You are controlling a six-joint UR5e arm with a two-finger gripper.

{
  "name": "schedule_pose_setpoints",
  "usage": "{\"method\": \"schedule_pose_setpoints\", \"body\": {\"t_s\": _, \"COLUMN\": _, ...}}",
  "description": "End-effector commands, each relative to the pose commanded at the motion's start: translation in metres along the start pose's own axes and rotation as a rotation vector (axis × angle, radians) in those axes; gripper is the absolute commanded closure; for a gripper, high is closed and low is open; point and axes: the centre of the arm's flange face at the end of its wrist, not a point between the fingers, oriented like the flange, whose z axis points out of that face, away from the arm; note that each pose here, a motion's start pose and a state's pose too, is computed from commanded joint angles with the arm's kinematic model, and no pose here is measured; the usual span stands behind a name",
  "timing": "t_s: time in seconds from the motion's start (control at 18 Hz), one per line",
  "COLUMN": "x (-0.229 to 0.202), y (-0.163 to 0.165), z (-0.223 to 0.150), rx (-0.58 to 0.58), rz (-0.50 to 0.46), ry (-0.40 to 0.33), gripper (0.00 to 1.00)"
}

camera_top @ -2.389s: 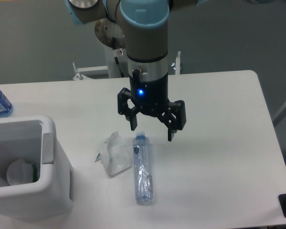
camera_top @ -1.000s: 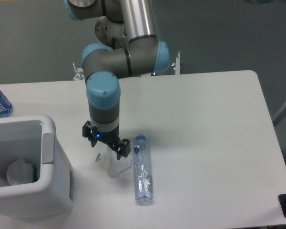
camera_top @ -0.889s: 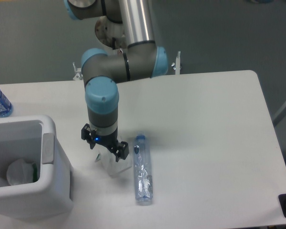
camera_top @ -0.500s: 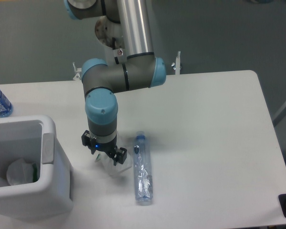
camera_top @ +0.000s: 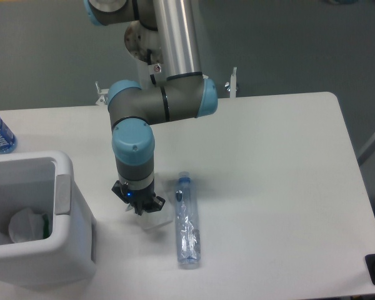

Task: Place the trash in the trash can
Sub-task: 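Lower the gripper onto the plastic bag and close on it, then lift the plastic bag and carry it over the white bin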

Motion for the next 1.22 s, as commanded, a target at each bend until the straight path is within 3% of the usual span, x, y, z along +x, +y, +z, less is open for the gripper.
{"method": "schedule_pose_setpoints", "body": {"t_s": 0.22, "x": -0.001, "y": 0.000, "z": -0.025, "rx": 0.034, "rz": 0.000, "ry": -0.021, "gripper": 1.00}}
{"method": "schedule_pose_setpoints", "body": {"t_s": 0.44, "x": -0.009, "y": 0.007, "z": -0.078, "rx": 0.113, "rz": -0.021, "ry": -0.052, "gripper": 1.00}}
{"method": "schedule_pose_setpoints", "body": {"t_s": 0.78, "x": -0.039, "y": 0.022, "z": -0.175, "rx": 0.376, "rz": -0.091, "ry": 0.023, "gripper": 1.00}}
{"method": "schedule_pose_setpoints", "body": {"t_s": 1.0, "x": -0.079, "y": 0.017, "z": -0.268, "rx": 0.615, "rz": -0.270, "ry": 0.097, "gripper": 1.00}}
{"method": "schedule_pose_setpoints", "body": {"t_s": 1.22, "x": -0.085, "y": -0.003, "z": -0.352, "rx": 0.757, "rz": -0.400, "ry": 0.117, "gripper": 1.00}}
